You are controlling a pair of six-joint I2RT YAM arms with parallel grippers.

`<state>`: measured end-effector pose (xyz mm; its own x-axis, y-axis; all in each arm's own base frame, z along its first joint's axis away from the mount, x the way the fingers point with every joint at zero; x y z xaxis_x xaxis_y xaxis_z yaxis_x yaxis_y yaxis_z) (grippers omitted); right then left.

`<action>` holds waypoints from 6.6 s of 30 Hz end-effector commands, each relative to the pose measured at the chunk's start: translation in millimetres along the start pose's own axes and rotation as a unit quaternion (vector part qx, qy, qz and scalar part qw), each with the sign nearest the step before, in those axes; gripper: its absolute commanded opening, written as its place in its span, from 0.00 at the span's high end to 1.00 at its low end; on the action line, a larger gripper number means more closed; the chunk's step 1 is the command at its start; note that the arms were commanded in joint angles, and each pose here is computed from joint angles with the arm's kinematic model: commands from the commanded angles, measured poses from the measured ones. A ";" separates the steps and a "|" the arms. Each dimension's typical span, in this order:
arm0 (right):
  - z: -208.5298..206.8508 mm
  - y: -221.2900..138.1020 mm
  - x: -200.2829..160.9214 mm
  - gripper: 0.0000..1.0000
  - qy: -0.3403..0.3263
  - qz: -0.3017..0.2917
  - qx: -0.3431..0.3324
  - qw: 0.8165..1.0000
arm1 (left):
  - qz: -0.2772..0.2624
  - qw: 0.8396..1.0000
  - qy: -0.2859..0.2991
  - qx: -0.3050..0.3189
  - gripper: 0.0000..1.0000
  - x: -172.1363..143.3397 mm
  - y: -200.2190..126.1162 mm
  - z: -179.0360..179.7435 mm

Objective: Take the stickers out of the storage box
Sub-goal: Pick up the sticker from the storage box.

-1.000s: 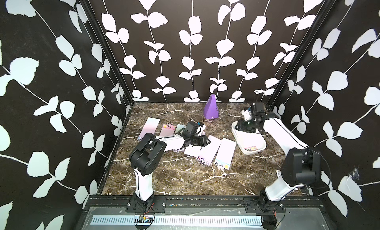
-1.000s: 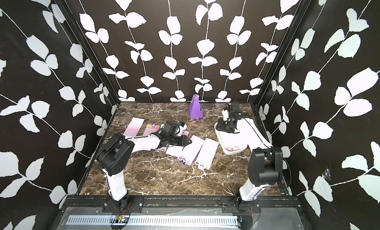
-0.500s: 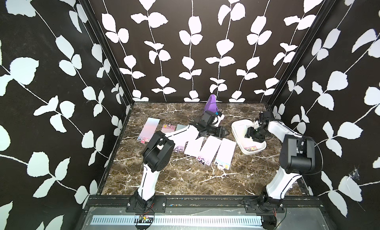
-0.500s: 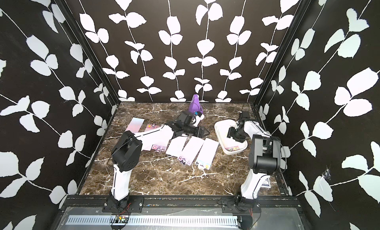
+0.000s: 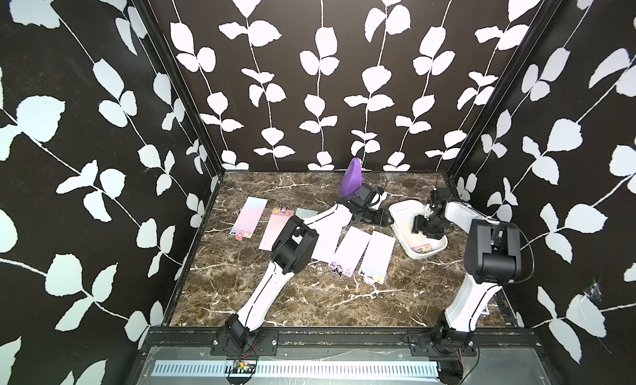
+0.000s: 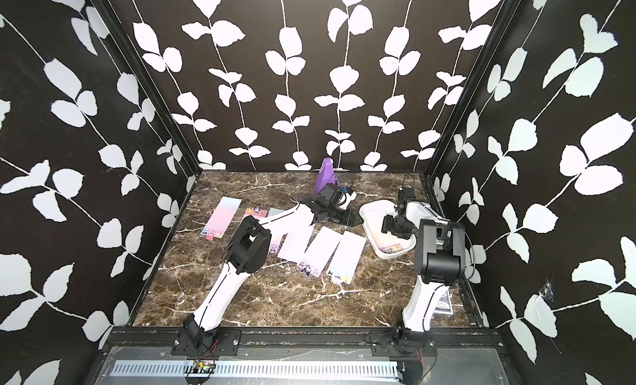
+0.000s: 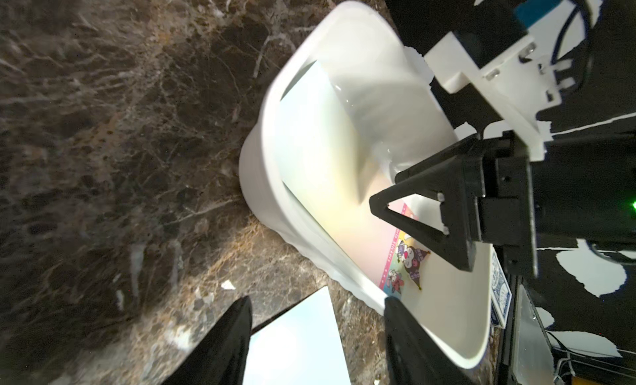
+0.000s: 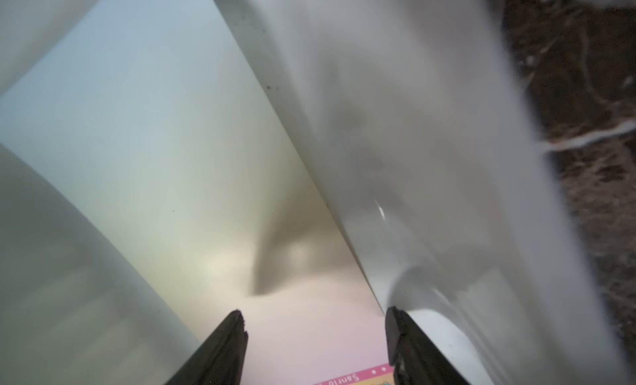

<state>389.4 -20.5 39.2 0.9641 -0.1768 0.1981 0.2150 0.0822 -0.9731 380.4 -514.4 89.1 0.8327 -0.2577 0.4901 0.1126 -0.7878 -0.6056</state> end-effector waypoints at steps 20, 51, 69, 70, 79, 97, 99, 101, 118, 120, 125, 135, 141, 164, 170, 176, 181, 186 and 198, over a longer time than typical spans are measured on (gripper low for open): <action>55.3 11.8 3.4 0.33 0.027 0.012 0.226 0.974 | 0.017 0.999 -0.013 -0.028 0.37 -3.8 10.2 -12.2; 45.0 19.9 -1.6 0.32 0.035 0.028 0.211 0.976 | -0.129 0.991 -0.005 -0.048 0.57 98.6 -28.7 -34.1; 44.6 22.3 -3.0 0.33 0.038 0.033 0.212 0.976 | -0.119 0.992 -0.019 -0.045 0.74 88.0 -11.6 -22.8; 44.3 22.1 -2.5 0.33 0.039 0.032 0.212 0.976 | -0.120 0.991 -0.020 -0.047 0.76 88.8 -11.7 -23.1; 44.9 23.4 -3.9 0.32 0.040 0.036 0.214 0.975 | -0.123 0.991 -0.018 -0.057 0.96 91.7 -14.5 -30.6; 31.1 -30.8 8.1 0.31 0.054 -0.027 0.183 0.981 | -0.118 0.987 -0.022 -0.111 1.00 96.3 -33.5 -69.6; 27.3 -45.6 9.6 0.31 0.053 -0.045 0.167 0.983 | -0.120 0.985 -0.021 -0.123 1.00 98.5 -38.1 -78.7; 23.6 -57.8 10.5 0.31 0.051 -0.062 0.152 0.985 | -0.122 0.983 -0.023 -0.133 1.00 100.4 -41.4 -83.5; 1.7 -113.9 9.5 0.22 0.073 -0.157 0.123 0.977 | -0.174 0.966 -0.001 -0.194 1.00 122.0 -88.0 -121.3; 0.9 -115.9 10.0 0.22 0.074 -0.160 0.126 0.976 | -0.184 0.963 0.008 -0.198 1.00 124.2 -96.3 -123.2; 1.3 -117.5 9.5 0.21 0.078 -0.162 0.138 0.974 | -0.182 0.960 0.029 -0.209 1.00 122.7 -109.7 -126.6; 22.6 -120.9 12.7 0.21 0.059 -0.156 0.210 0.963 | -0.178 0.958 0.076 -0.209 1.00 113.5 -139.4 -124.5; 49.8 -122.3 13.3 0.21 0.056 -0.123 0.308 0.942 | -0.154 0.955 0.179 -0.182 1.00 86.4 -162.3 -132.1; 155.6 -128.8 -7.0 0.21 0.019 -0.019 0.417 0.909 | -0.140 0.861 0.461 0.165 1.00 -8.7 -277.9 -93.6; 177.1 -127.9 -11.0 0.21 0.000 -0.001 0.433 0.902 | -0.154 0.851 0.468 0.180 1.00 -25.8 -290.3 -89.2; 207.4 -124.6 -23.0 0.21 -0.021 0.030 0.448 0.893 | -0.152 0.850 0.464 0.198 1.00 -40.2 -297.3 -81.3; 238.3 -126.6 -31.2 0.21 -0.055 0.045 0.463 0.884 | -0.138 0.857 0.413 0.274 1.00 -32.2 -302.7 -56.8; 242.6 -124.1 -27.9 0.21 -0.059 0.028 0.457 0.887 | -0.086 0.866 0.348 0.347 1.00 -24.7 -304.5 -33.6; 291.9 -115.5 -72.8 0.22 -0.186 -0.039 0.379 0.905 | 0.033 0.846 0.227 0.481 1.00 -13.5 -303.9 3.7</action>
<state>340.9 262.8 162.5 0.9583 0.0957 0.2694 0.0800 0.8150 -0.5740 343.6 -292.8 263.6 0.4878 -0.6503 0.5823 0.6767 -0.1397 -0.7229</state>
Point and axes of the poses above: each gripper's point midway between its finger pads, its own y axis out along the fingers, its own z axis along the line the jaws close on, x = y × z, the point moved 1 cm from there along -y, back along the fingers, and after that the axes turned 3 degrees about -y, right-handed, at the moved point
